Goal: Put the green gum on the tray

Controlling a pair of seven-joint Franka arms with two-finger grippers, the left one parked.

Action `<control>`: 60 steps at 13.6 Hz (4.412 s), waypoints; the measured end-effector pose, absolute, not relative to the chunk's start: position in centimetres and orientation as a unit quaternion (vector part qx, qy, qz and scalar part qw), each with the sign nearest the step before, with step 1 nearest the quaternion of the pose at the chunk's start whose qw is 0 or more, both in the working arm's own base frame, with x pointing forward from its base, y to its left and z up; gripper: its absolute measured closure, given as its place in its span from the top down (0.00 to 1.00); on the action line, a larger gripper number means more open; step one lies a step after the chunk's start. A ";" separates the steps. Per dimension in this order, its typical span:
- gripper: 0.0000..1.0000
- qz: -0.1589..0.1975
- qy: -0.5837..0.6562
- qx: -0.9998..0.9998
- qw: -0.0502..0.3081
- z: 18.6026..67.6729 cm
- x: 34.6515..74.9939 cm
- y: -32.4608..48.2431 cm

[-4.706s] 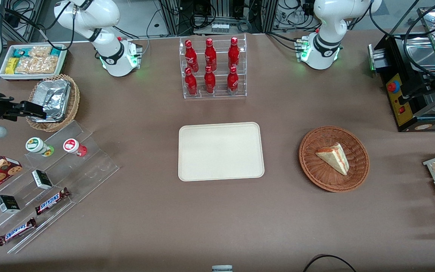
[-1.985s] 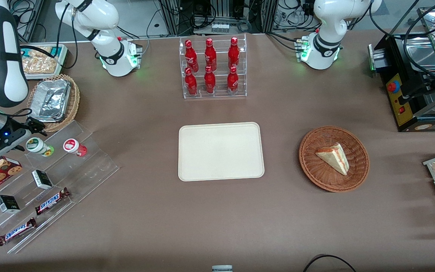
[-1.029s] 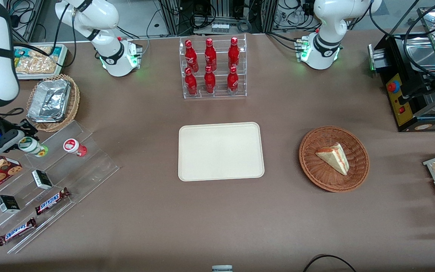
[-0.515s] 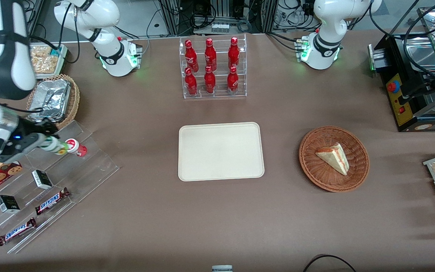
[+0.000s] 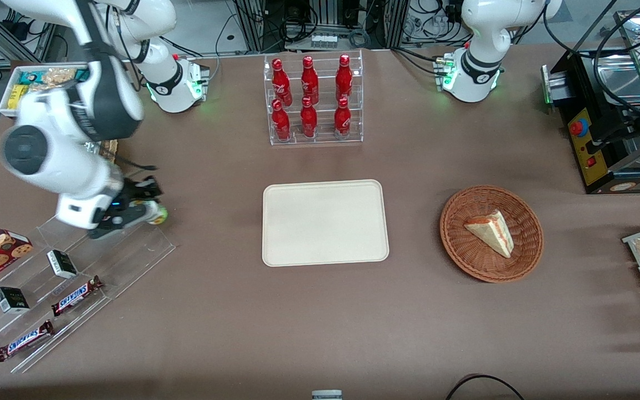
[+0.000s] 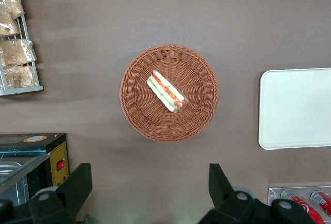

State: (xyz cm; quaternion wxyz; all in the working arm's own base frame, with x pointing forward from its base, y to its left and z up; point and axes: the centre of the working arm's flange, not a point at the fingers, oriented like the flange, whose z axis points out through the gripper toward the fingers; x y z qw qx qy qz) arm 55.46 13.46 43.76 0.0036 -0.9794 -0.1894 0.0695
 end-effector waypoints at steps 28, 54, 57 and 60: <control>0.58 -0.013 0.042 -0.998 0.035 23.8 50.4 48.6; 1.00 0.017 -0.026 -1.000 0.002 31.5 50.4 46.6; 1.00 0.044 -0.046 -0.998 -0.007 36.3 51.6 42.8; 1.00 0.070 -0.069 -0.995 -0.011 40.2 53.1 37.9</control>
